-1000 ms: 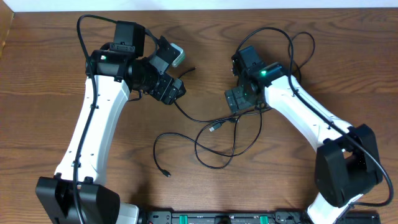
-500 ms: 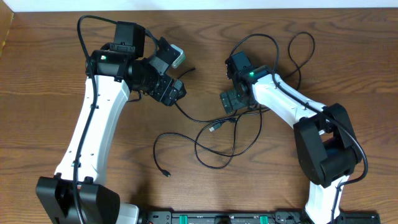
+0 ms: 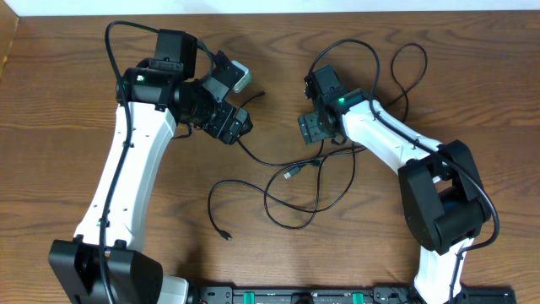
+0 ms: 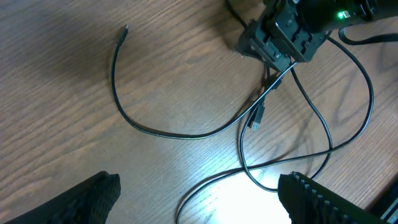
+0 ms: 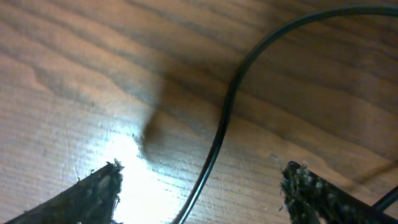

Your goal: Untangle cables

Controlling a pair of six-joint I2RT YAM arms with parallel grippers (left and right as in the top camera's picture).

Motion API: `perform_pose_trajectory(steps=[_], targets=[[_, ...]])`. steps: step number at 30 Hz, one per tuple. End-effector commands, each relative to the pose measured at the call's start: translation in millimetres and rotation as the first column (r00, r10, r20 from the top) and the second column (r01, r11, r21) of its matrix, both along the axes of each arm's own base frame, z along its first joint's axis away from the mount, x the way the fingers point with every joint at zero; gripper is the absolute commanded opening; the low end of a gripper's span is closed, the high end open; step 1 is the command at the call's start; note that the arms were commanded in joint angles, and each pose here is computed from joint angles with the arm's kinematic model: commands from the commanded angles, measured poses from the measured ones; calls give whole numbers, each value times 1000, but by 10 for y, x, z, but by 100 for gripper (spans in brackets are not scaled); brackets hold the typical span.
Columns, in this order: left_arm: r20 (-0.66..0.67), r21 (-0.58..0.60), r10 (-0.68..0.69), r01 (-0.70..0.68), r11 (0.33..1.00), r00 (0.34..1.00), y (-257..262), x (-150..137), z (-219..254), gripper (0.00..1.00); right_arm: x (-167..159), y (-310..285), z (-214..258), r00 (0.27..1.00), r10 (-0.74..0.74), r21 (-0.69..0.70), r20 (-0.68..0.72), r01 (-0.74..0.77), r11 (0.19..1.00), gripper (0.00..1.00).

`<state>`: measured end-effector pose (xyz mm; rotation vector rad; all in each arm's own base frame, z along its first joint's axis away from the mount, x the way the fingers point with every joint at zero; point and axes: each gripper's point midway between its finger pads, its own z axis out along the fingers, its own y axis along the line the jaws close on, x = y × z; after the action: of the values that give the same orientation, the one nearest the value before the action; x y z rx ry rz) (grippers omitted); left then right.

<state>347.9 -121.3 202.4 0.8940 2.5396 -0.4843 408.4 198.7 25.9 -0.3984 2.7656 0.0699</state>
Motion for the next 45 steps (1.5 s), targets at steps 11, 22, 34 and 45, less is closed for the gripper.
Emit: perform_pose_trajectory(steps=[11, 22, 34, 45], targets=[[-5, -13, -9, 9, 1000, 1000, -10, -31, 6, 86, -23, -112, -494, 995, -47, -19, -93, 45, 999, 78], [-4, -13, -10, 10, 1000, 1000, -10, -30, 7, 86, -118, -97, -831, 986, -40, -22, -162, 37, 999, 1], [-4, -13, -10, 10, 1000, 1000, -10, -30, 6, 86, -23, -17, -439, 990, -62, 22, -128, 65, 998, 1], [-3, -13, -10, 10, 1000, 1000, -10, -28, 7, 87, 377, -58, 1977, 947, -73, 123, 313, 36, 992, 1]])
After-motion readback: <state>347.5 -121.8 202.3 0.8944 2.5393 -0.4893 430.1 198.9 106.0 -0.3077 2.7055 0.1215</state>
